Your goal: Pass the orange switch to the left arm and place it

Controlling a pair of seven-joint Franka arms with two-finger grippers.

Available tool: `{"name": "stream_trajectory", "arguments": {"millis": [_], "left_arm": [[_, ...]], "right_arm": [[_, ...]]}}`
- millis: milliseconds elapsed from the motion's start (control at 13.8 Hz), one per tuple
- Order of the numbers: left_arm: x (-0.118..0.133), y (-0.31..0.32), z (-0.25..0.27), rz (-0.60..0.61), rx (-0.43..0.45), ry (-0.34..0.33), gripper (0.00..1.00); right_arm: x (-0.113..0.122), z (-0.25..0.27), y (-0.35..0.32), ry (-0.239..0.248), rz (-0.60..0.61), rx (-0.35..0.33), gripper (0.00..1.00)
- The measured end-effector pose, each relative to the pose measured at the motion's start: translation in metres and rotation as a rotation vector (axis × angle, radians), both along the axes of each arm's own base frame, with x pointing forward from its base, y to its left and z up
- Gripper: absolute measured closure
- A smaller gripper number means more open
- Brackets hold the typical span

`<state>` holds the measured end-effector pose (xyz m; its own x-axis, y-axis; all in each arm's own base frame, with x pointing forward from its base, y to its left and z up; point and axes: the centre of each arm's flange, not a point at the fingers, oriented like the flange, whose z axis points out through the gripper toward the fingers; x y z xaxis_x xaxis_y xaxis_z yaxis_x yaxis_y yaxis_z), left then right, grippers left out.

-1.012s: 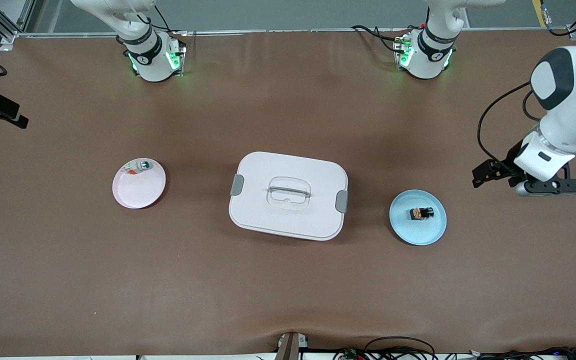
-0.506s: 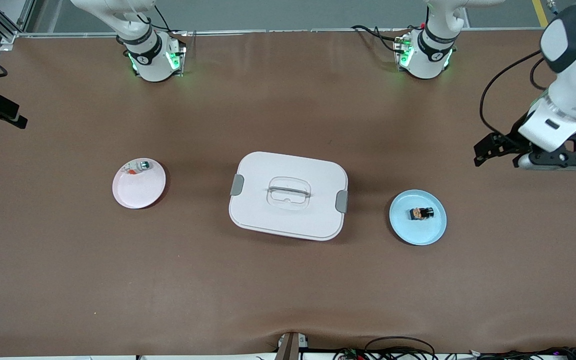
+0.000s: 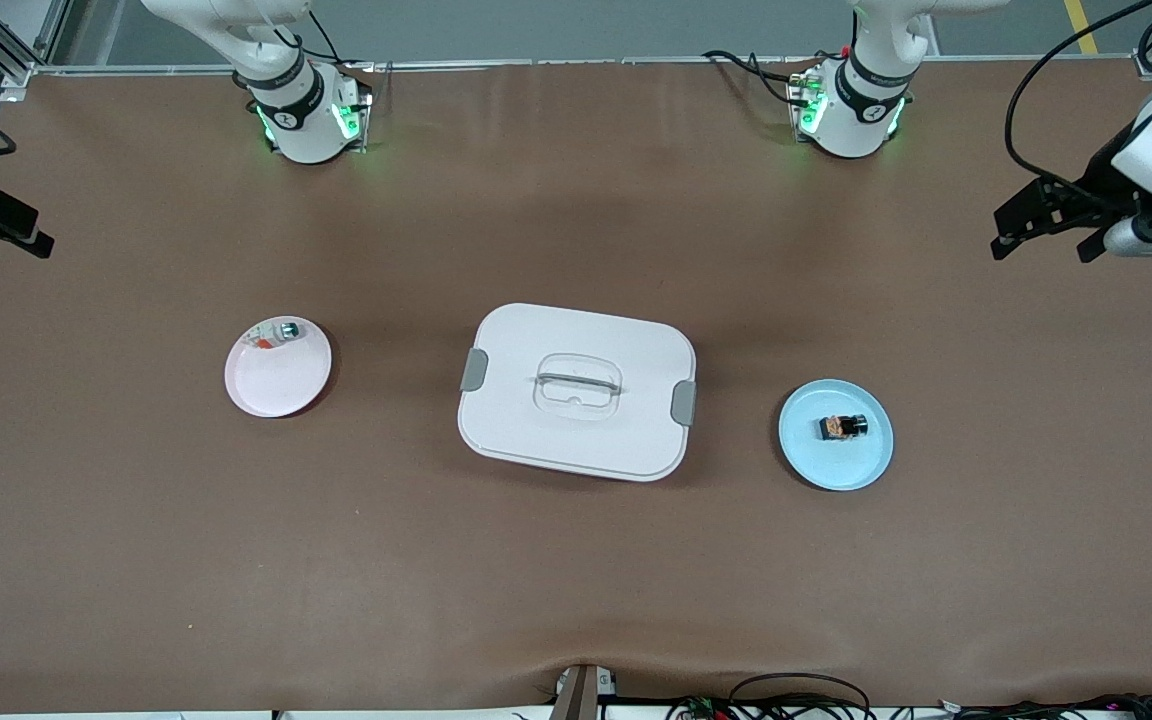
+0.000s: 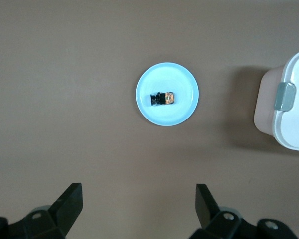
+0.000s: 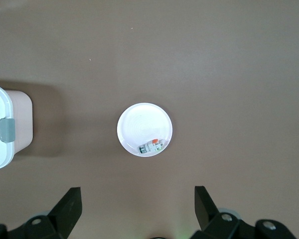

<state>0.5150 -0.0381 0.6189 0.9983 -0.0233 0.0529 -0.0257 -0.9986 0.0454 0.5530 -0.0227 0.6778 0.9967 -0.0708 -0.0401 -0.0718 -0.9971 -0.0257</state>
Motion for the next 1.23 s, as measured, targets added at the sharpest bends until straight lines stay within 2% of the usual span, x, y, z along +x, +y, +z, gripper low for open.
{"name": "stream_trajectory", "arguments": {"millis": [1229], "left_arm": [[0.0, -0.009, 0.017, -0.017, 0.002, 0.006, 0.0]], "right_arm": [[0.003, 0.002, 0.0, -0.027, 0.039, -0.011, 0.0]]}}
